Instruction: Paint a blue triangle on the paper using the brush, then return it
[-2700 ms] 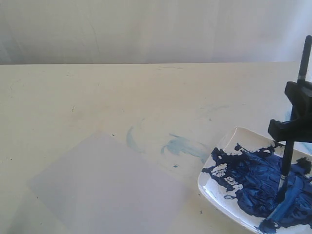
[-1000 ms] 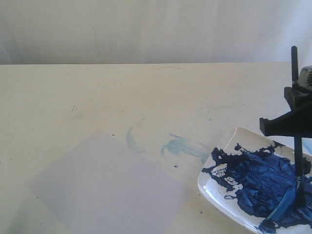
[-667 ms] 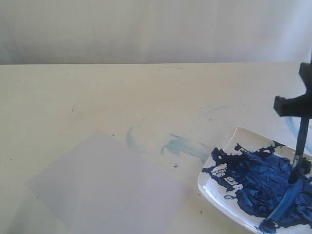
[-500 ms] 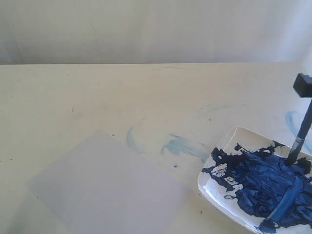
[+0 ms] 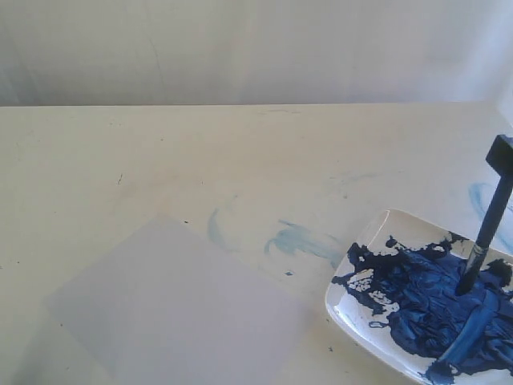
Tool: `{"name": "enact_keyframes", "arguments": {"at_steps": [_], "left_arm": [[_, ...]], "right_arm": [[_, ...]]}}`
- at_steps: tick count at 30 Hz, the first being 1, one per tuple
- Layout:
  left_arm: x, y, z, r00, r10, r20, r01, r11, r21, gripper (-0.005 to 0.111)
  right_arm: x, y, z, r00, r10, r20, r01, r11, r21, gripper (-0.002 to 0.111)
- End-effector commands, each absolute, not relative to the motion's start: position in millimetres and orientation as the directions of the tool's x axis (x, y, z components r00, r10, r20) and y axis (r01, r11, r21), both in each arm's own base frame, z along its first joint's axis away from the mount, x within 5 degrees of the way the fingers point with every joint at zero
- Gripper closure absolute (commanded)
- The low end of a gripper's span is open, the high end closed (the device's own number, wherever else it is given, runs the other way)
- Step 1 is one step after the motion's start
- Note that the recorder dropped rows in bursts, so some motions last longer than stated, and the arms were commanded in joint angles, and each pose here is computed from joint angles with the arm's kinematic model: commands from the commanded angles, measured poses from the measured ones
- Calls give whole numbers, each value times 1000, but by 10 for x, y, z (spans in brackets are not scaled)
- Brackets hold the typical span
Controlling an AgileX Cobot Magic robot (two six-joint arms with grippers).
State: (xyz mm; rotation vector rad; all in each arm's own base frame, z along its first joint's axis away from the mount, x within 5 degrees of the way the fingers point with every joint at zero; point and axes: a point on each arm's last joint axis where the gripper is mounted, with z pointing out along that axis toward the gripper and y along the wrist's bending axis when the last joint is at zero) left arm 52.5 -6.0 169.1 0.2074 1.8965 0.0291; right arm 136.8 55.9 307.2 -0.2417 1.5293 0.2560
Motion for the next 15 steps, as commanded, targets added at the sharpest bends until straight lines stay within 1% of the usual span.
{"name": "enact_keyframes", "arguments": {"at_steps": [1, 5, 9, 12, 13, 15], "left_arm": [[552, -52, 1789, -198, 194, -961, 114, 978, 174, 107], [567, -44, 1874, -108, 188, -976, 88, 980, 179, 107], [572, -39, 1924, -56, 187, -981, 72, 980, 183, 107], [574, -35, 1965, -13, 182, -983, 60, 982, 181, 107], [575, -33, 1988, 12, 180, -984, 53, 982, 181, 107], [569, -22, 2097, 127, 161, -979, 21, 986, 165, 107]], "right_arm": [[1359, 554, 3091, 34, 21, -999, -313, 950, 10, 108], [1360, 551, 3096, 38, 25, -999, -309, 951, 12, 108], [1360, 551, 3096, 19, 82, -996, -311, 948, 72, 108], [1360, 551, 3096, 17, 89, -996, -312, 947, 80, 108], [1360, 551, 3096, 17, 89, -996, -312, 947, 80, 108], [1360, 552, 3096, 18, 88, -996, -312, 947, 78, 108]]}}
